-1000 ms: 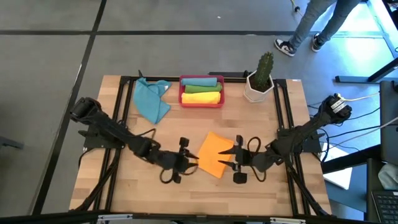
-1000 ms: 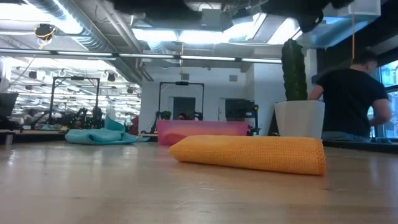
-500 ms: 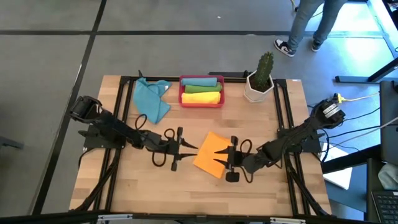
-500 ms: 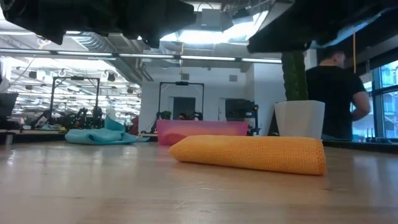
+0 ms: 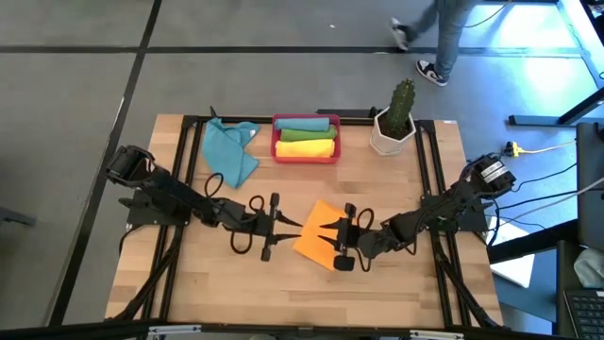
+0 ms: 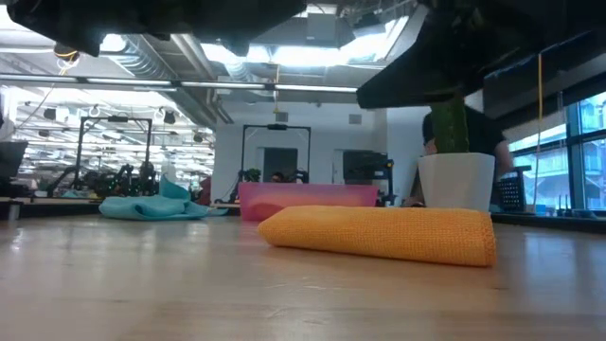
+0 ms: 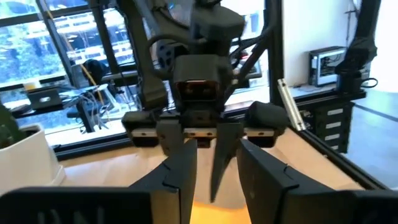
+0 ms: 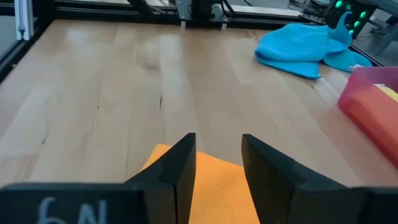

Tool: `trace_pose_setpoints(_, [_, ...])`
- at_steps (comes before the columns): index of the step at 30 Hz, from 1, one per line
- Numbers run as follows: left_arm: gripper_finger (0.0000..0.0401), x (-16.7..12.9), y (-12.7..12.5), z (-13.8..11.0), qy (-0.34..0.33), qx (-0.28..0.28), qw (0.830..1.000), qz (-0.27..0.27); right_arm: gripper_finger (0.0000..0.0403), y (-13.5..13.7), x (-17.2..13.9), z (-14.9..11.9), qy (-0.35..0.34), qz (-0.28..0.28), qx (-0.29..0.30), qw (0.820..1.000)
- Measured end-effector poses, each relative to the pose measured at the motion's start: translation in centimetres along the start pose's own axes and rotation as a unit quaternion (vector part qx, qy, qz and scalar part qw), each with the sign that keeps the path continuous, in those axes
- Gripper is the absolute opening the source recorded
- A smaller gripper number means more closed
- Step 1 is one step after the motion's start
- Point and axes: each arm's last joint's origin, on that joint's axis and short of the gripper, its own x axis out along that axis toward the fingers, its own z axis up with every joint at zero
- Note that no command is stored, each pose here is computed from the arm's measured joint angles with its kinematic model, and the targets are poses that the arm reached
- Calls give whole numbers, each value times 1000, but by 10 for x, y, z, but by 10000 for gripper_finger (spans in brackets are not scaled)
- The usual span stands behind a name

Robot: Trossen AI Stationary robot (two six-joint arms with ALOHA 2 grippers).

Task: Roll microfiber towels into tight, uniform cylinder then place into a basket
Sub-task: Roll the orange towel

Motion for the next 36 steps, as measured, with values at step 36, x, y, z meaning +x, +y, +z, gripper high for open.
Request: trace_pose_setpoints(36, [105,-15,-33,32,-140,8,990,-31,131,6,-2,16,-66,56,16,996])
